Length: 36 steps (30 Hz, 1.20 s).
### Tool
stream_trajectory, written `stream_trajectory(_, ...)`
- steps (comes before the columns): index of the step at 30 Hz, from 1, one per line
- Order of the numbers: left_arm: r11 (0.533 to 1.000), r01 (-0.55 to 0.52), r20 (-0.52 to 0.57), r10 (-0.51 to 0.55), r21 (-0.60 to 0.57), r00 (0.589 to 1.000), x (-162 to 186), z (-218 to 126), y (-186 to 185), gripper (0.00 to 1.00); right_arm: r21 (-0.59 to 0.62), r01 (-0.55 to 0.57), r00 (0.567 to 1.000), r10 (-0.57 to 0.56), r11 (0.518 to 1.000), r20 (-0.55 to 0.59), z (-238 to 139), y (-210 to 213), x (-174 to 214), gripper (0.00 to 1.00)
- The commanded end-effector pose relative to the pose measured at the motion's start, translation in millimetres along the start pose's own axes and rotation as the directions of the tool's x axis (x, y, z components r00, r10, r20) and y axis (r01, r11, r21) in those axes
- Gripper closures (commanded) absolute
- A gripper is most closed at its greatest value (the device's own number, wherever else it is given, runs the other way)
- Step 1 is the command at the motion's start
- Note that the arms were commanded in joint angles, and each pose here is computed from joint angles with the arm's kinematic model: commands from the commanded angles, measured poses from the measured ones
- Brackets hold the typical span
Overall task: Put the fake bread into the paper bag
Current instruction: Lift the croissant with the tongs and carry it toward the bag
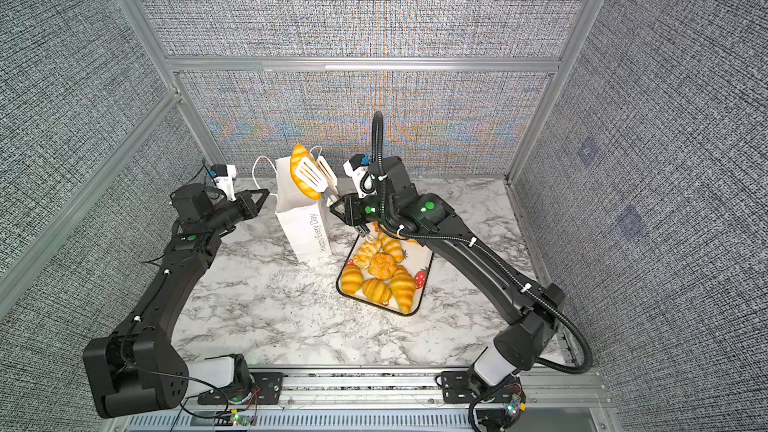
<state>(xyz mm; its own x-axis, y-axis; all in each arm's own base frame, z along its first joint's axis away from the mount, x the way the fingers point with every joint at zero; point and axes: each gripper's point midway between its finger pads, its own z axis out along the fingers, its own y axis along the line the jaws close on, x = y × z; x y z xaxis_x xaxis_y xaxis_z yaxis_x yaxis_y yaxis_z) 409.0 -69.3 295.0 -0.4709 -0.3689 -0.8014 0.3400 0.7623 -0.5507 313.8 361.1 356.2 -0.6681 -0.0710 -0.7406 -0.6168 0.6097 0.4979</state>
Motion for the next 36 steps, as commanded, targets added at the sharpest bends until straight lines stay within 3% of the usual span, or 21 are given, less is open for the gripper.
stream_trajectory(1,0.999,-0.022,0.019,0.022,0.026,1.000,-5,-1,-6,1.00,-0.065,0.032,0.999,-0.030,0.997,0.035,8,20,-14,0.66)
stream_trajectory(16,1.000,-0.022,0.018,0.022,0.022,1.000,-5,-1,-4,1.00,-0.105,0.004,1.000,-0.001,0.995,0.028,56,13,-28,0.66)
stream_trajectory(29,1.000,-0.020,0.017,0.020,0.021,1.000,-5,0,-4,1.00,-0.030,-0.101,0.994,0.102,0.994,0.028,51,-44,-22,0.66)
stream_trajectory(36,1.000,-0.018,0.014,0.018,0.019,1.000,-4,0,-3,1.00,-0.086,-0.130,0.991,0.133,0.988,0.026,52,-47,-19,0.66)
